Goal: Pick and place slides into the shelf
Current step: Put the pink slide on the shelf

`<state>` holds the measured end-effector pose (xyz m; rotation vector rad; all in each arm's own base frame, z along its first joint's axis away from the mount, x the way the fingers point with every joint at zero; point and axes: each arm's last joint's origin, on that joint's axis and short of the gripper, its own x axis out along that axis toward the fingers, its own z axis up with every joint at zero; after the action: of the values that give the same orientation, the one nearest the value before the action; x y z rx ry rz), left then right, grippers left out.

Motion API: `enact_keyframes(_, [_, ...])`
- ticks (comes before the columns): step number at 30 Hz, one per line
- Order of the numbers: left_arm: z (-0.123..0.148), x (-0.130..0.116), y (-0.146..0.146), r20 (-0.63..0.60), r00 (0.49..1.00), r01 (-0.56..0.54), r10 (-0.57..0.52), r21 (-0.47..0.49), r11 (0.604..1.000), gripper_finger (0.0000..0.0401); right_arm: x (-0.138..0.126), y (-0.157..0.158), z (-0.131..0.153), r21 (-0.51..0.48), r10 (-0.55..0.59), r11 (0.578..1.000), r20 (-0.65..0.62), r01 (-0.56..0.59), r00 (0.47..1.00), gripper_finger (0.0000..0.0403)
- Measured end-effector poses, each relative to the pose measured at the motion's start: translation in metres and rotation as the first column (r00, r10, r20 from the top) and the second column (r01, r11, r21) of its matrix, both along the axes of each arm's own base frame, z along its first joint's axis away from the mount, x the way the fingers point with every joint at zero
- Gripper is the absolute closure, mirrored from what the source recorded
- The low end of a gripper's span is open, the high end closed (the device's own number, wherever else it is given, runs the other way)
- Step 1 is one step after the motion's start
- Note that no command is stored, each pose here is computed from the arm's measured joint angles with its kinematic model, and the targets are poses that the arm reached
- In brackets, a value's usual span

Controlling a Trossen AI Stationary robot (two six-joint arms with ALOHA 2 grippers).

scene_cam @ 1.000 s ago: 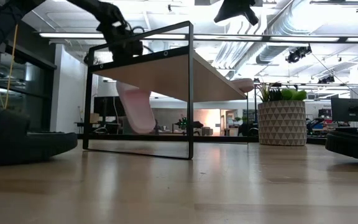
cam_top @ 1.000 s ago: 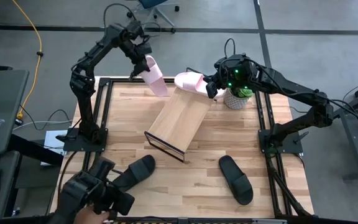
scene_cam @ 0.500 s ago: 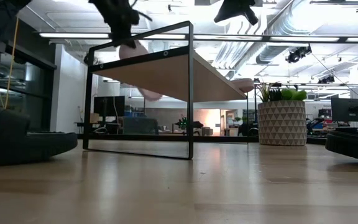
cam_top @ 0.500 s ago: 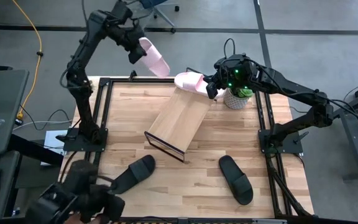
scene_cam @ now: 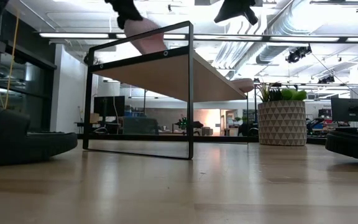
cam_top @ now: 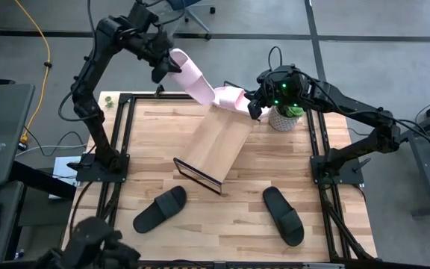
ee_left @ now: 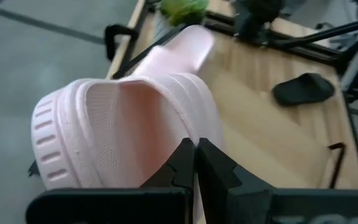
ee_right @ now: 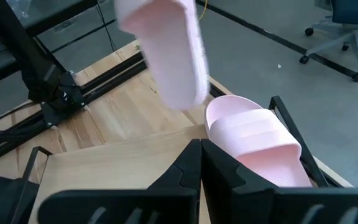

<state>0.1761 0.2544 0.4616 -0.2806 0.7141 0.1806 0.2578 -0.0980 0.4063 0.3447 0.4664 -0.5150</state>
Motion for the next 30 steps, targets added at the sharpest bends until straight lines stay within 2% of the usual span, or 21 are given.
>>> enact_keyframes(14, [0.011,0.06,-0.057,0.057,0.978,0.201,-0.202,0.024,0.979,0.0401,-0.003,0.001,-0.005,0.022,-0.003,1.0,-0.063,0.004,0.998,0.0402])
enact_keyframes(23, [0.018,0.101,-0.097,0.076,0.969,0.226,-0.236,0.124,0.966,0.0401,-0.012,0.003,-0.005,0.026,-0.04,0.999,-0.095,0.042,0.995,0.0402])
enact_keyframes(30, [0.018,0.114,-0.119,0.05,0.969,0.231,-0.24,0.146,0.962,0.0401,-0.032,0.008,0.002,-0.022,-0.131,0.991,-0.127,0.129,0.983,0.0402])
